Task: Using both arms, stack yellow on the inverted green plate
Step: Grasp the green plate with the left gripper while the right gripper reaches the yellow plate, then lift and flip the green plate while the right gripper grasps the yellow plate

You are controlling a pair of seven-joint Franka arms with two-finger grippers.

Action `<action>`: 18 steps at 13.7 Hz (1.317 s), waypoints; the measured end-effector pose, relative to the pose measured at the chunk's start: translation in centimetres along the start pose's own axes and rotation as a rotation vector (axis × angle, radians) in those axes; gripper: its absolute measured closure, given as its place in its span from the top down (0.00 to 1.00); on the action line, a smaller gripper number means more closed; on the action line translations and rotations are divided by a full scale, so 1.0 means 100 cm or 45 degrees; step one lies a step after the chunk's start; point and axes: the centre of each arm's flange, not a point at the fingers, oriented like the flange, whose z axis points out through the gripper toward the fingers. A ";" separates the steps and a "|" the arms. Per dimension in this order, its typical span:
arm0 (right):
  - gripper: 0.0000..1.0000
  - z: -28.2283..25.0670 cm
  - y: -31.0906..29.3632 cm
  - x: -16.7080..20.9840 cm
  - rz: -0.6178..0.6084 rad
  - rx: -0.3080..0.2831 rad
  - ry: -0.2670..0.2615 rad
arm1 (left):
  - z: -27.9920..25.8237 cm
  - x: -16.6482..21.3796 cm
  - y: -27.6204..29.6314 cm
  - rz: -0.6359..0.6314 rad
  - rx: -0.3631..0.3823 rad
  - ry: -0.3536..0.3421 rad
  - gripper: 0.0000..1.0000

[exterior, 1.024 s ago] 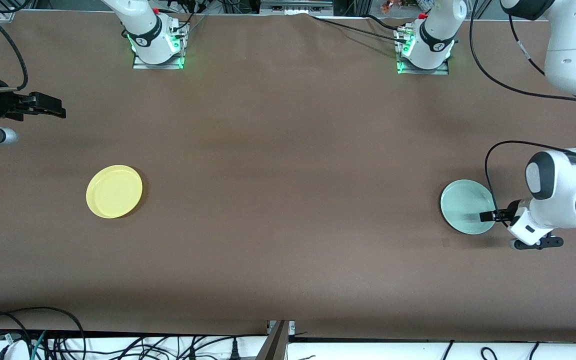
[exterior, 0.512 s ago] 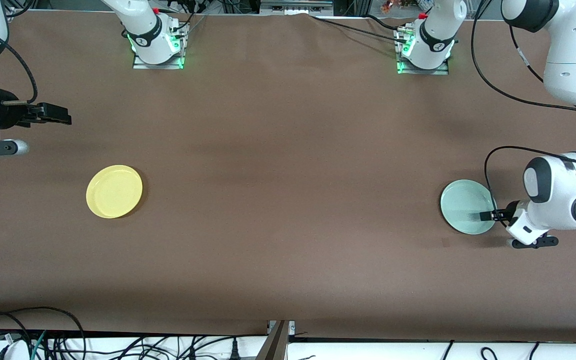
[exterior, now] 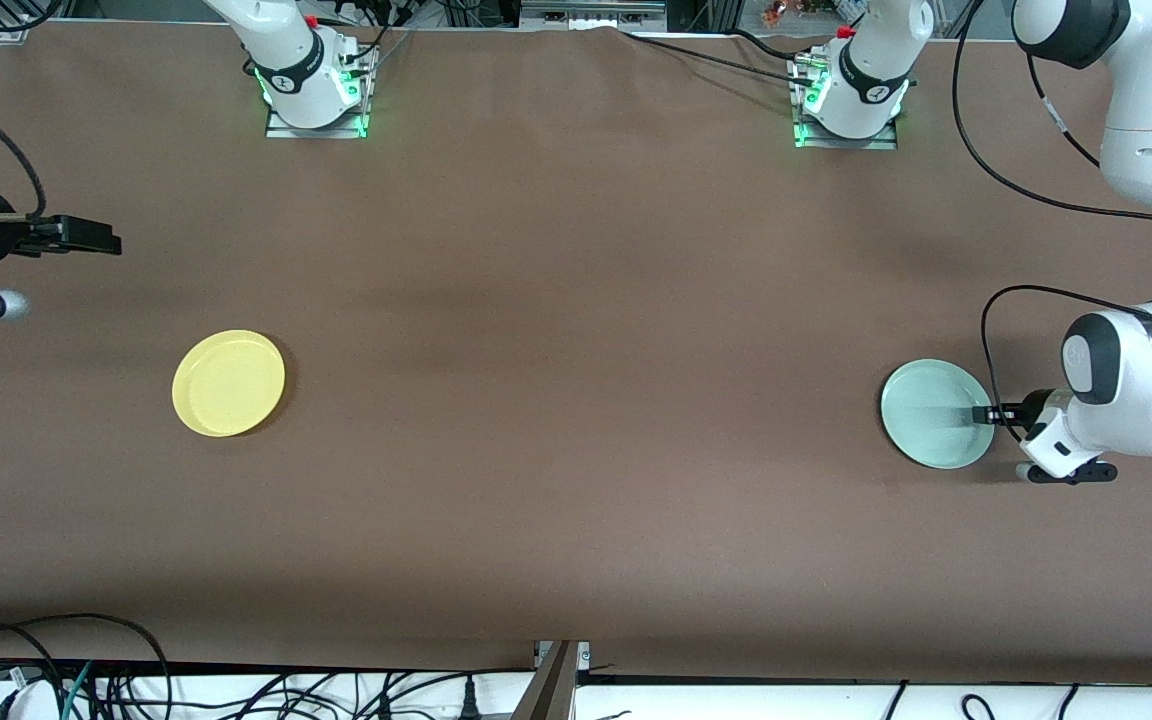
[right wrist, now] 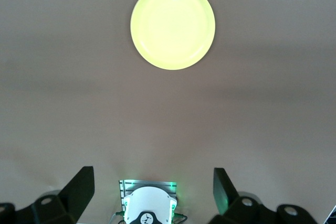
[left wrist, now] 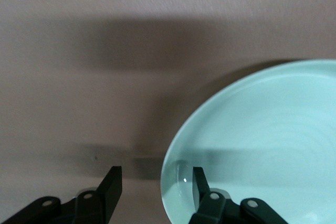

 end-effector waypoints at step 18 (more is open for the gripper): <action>1.00 0.256 0.110 0.109 -0.011 0.072 0.086 | -0.179 -0.040 0.153 0.075 0.435 -0.146 0.02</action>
